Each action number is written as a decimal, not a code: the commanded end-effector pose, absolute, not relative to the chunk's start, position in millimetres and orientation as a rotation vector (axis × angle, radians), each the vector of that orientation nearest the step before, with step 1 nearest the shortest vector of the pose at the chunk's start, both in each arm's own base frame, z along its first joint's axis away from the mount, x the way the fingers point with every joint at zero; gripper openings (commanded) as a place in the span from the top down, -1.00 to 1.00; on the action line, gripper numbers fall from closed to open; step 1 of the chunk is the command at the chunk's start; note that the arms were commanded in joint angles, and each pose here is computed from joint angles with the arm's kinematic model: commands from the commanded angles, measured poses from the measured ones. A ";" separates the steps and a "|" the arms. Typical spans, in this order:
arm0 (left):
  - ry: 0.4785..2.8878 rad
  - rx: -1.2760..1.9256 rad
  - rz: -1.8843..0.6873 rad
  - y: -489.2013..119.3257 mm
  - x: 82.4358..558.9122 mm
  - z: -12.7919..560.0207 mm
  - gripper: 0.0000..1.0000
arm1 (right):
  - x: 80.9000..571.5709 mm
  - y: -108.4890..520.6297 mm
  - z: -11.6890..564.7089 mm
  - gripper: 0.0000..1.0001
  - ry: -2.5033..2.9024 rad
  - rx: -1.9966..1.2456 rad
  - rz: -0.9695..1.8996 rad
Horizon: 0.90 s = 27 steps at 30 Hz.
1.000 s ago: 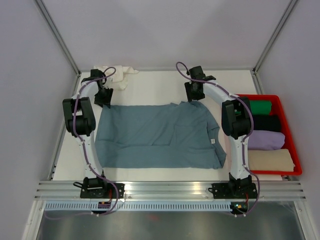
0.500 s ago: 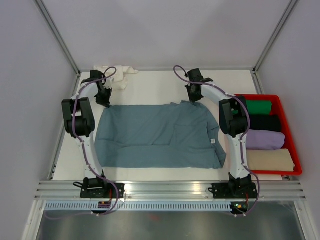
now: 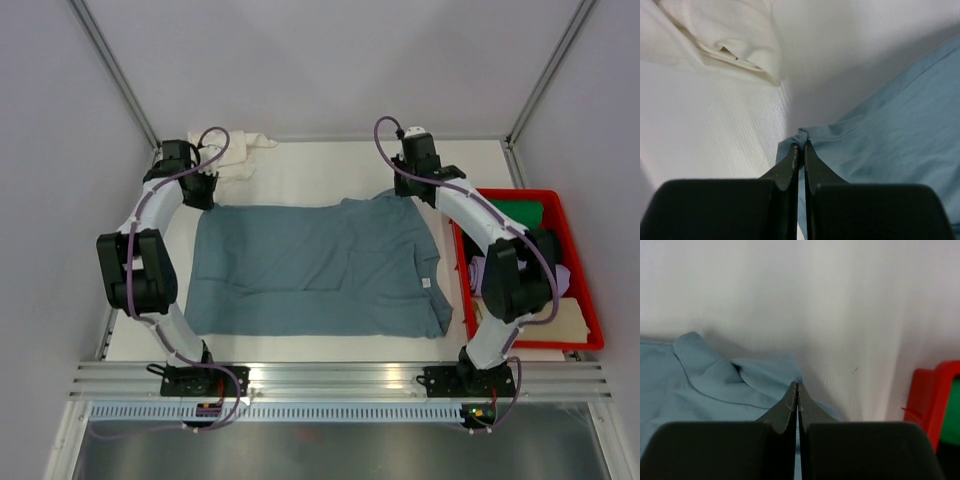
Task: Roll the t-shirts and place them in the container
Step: Fold the tshirt
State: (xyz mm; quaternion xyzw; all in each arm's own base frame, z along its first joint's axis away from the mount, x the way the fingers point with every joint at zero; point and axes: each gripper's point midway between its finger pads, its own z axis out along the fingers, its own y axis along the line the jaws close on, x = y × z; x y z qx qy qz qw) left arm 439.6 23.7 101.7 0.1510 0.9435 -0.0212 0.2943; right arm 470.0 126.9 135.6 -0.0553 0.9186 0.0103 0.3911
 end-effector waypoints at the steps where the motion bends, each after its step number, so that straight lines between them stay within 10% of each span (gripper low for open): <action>1: 2.430 0.491 -0.038 21.4 431.9 119.1 0.95 | 450.5 123.7 153.1 0.99 2.270 -0.039 0.093; 27: 2.465 0.651 0.077 57.1 326.2 77.8 0.95 | 283.6 61.4 95.0 1.00 2.318 0.303 0.070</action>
